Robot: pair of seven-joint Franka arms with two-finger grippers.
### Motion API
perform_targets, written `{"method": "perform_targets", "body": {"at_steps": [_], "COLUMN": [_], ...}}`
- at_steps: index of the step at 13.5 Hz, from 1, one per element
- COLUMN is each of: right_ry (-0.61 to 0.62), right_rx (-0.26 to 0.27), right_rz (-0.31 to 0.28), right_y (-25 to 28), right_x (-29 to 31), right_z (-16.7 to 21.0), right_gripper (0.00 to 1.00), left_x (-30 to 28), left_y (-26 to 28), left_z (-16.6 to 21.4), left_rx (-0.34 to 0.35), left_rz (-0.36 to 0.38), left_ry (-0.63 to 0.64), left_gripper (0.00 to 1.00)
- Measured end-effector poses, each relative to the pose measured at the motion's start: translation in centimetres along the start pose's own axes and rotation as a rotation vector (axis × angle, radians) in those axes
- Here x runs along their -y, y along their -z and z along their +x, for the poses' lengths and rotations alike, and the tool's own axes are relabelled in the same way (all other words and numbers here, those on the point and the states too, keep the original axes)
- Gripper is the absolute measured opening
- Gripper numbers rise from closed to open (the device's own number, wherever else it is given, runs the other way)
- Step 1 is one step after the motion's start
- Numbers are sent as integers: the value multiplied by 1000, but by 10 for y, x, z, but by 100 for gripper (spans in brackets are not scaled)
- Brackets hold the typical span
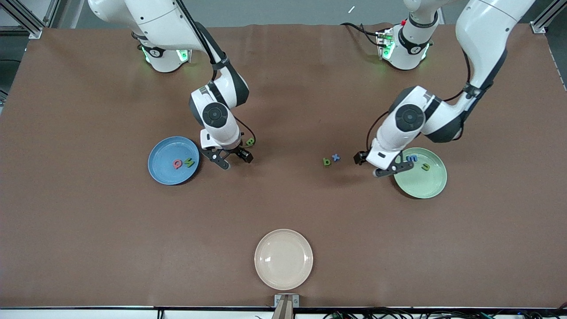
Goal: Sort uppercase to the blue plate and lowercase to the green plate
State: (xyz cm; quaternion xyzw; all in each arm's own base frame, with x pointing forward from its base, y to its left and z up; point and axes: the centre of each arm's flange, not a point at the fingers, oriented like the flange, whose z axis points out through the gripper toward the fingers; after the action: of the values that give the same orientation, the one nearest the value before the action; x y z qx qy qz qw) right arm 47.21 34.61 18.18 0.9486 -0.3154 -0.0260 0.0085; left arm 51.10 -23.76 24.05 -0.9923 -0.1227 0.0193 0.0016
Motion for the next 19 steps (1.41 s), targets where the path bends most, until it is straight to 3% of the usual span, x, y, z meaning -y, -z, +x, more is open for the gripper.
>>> {"method": "perform_targets", "body": {"at_steps": [7, 10, 11, 13, 14, 16, 19], "right_ry": [-4, -7, -7, -12, -19, -29, -31], "right_rx": [-6, -13, -13, -15, -15, -13, -11], "right_rz": [7, 19, 20, 26, 26, 25, 19], "right_y": [-4, -8, -8, -5, -5, -3, -3], "right_x": [1, 2, 2, 3, 3, 3, 3], "right_z": [-3, -3, -3, -2, -2, -2, -2], "right_gripper": [74, 68, 67, 47, 47, 34, 34], "left_x": [-54, -60, -64, -71, -73, -74, -76], "left_y": [-15, -21, -24, -28, -31, -39, -49], "left_z": [-31, -34, -38, -42, -43, -45, -45], "left_rx": [39, 55, 61, 69, 71, 75, 75], "left_rz": [-25, -29, -29, -31, -28, -14, 3], "left_ry": [-16, -25, -32, -35, -37, -41, -43], "left_gripper": [98, 95, 89, 89, 89, 89, 86]}}
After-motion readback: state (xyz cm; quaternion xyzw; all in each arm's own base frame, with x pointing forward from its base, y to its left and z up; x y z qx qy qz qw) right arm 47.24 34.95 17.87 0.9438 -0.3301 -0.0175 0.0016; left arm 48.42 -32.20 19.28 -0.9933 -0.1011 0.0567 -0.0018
